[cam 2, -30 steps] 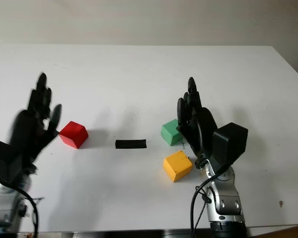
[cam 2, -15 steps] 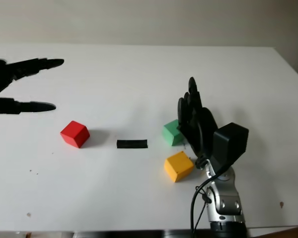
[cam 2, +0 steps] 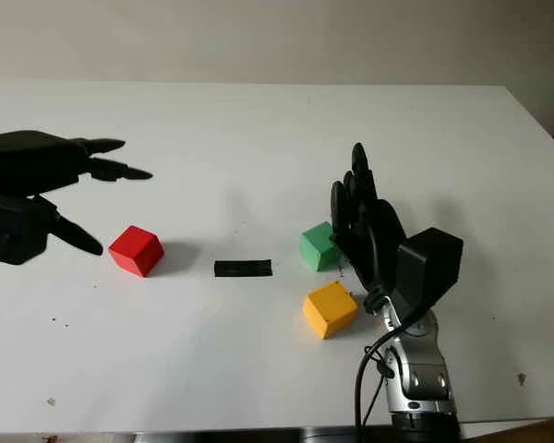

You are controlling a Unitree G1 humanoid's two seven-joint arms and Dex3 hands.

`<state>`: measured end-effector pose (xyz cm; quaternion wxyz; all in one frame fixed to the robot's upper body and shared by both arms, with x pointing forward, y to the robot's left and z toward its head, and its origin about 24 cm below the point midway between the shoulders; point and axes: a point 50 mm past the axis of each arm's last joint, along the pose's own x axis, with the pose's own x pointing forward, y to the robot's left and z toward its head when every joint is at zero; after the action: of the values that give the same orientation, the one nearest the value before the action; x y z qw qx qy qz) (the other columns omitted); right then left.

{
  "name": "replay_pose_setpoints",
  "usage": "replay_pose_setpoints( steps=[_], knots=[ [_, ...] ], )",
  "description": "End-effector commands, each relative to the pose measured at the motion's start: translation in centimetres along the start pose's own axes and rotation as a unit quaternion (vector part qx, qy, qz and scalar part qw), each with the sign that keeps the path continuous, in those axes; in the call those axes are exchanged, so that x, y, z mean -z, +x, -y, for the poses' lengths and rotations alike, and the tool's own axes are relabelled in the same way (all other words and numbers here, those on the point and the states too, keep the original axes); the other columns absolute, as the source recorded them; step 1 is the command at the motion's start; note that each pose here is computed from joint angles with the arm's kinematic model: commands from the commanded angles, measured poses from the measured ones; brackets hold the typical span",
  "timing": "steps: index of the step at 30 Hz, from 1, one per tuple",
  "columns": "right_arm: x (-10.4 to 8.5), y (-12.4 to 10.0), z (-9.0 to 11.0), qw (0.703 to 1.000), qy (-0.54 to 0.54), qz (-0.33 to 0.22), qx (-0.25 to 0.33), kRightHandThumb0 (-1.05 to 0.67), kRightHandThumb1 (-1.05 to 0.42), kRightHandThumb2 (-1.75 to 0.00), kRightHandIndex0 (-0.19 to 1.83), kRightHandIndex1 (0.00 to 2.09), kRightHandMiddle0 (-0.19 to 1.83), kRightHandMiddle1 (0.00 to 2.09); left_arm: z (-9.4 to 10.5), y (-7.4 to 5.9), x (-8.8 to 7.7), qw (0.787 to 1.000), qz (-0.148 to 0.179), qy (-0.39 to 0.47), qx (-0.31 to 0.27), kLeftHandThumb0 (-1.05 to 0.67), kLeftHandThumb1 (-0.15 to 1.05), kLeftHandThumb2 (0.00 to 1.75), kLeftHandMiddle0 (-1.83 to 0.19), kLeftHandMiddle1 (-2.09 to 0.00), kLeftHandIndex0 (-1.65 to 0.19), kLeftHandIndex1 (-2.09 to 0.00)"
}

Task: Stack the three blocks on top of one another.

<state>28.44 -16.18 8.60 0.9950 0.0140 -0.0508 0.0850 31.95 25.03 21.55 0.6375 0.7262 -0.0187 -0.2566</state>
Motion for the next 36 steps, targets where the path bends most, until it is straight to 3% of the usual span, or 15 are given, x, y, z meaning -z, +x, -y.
replay_pose_setpoints(
  steps=[1, 11, 21, 22, 25, 28, 36],
  knots=[
    [-0.7, 0.1, 0.1, 1.000, -0.007, 0.013, -0.002, -0.75, -1.05, -0.65, -0.19, 0.00, -0.19, 0.00, 0.3, 0.4, -0.5, 1.000, 0.007, -0.002, 0.005, -0.85, 0.87, 0.04, 0.05, -0.05, -0.29, -0.05],
    [-0.5, 0.0, 0.2, 1.000, -0.003, 0.012, -0.005, -0.75, -1.05, -0.66, -0.19, 0.00, -0.19, 0.00, 2.4, 0.8, -1.2, 0.999, -0.001, 0.011, 0.039, -0.81, 0.86, 0.05, 0.06, -0.05, -0.32, -0.07],
    [-0.4, 0.0, 0.3, 1.000, 0.002, 0.012, -0.005, -0.74, -1.05, -0.66, -0.19, 0.00, -0.19, 0.00, 3.7, 0.9, -1.8, 0.999, -0.006, 0.015, 0.047, -0.78, 0.89, 0.06, -0.02, -0.08, -0.48, -0.17],
    [-0.4, -0.1, 0.3, 1.000, 0.002, 0.012, -0.005, -0.74, -1.05, -0.66, -0.19, 0.00, -0.19, 0.00, 3.8, 0.9, -1.8, 0.999, -0.005, 0.015, 0.042, -0.75, 0.89, 0.06, -0.06, -0.07, -0.50, -0.25],
    [-0.4, -0.1, 0.3, 1.000, 0.004, 0.011, -0.004, -0.74, -1.05, -0.66, -0.19, 0.00, -0.19, 0.00, 4.2, 0.9, -1.8, 0.999, 0.001, 0.017, 0.028, -0.71, 0.91, 0.06, -0.14, -0.06, -0.28, -0.90],
    [-0.4, -0.1, 0.3, 1.000, 0.002, 0.012, -0.005, -0.73, -1.05, -0.66, -0.19, 0.00, -0.19, 0.00, 4.3, 0.9, -1.9, 1.000, 0.008, 0.017, 0.017, -0.63, 0.96, 0.06, -0.19, -0.07, -0.21, -1.21],
    [-0.5, -0.1, 0.3, 1.000, 0.003, 0.011, -0.006, -0.75, -1.05, -0.66, -0.19, 0.00, -0.19, 0.00, 4.5, 0.8, -1.8, 0.999, 0.030, 0.015, -0.027, -0.41, 1.04, 0.09, -0.32, -0.10, -0.21, -1.49]
  ],
)
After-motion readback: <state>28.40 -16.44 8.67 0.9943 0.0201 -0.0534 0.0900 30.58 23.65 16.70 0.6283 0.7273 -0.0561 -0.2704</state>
